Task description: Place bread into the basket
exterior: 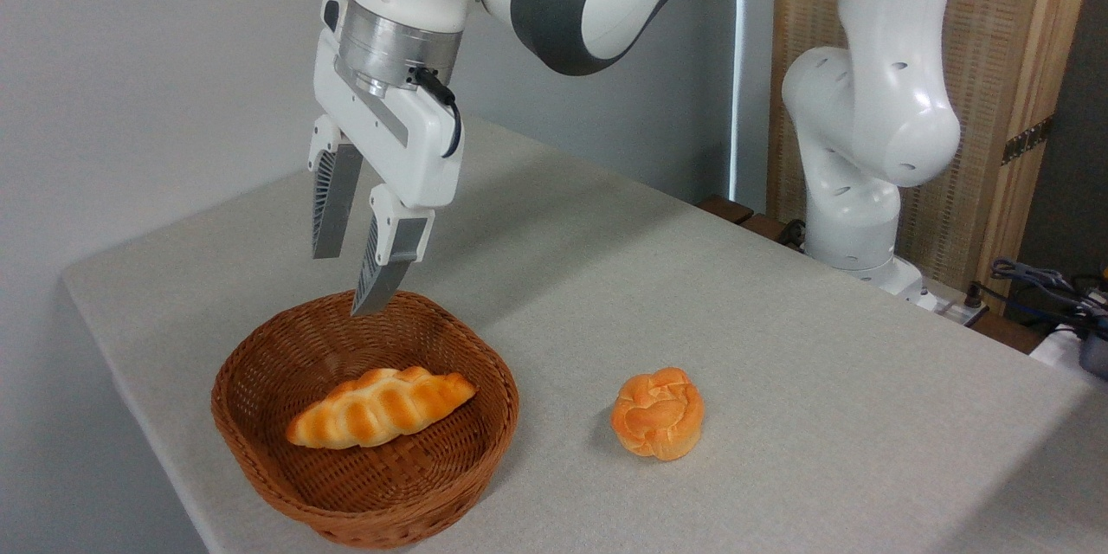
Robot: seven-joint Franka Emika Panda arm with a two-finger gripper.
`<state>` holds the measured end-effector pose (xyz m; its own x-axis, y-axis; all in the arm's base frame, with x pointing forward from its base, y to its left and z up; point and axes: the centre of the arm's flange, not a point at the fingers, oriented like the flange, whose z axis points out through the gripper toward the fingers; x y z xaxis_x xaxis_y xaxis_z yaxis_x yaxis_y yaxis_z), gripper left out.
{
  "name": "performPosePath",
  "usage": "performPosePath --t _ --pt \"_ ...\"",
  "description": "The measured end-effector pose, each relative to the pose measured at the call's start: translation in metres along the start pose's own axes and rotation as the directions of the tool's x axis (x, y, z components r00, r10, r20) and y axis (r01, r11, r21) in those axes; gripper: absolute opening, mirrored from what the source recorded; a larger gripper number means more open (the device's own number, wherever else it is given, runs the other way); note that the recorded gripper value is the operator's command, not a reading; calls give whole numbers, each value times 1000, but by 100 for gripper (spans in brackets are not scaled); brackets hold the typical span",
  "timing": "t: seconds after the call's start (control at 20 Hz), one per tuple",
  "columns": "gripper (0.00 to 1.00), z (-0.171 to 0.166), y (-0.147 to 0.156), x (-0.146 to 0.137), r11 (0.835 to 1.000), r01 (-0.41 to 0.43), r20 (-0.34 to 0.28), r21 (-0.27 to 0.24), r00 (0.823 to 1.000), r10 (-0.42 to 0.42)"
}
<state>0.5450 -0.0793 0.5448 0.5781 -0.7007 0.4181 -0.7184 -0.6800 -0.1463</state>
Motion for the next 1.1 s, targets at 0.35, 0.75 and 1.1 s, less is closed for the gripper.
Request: performPosePath --t 0.35,0.75,1.1 --pt "100 -22 -22 -18 995 54 97 -88 994 -45" --pt "100 -73 -52 -20 989 73 266 -132 963 -35" --pt "100 -65 -72 18 980 156 367 -121 924 -102"
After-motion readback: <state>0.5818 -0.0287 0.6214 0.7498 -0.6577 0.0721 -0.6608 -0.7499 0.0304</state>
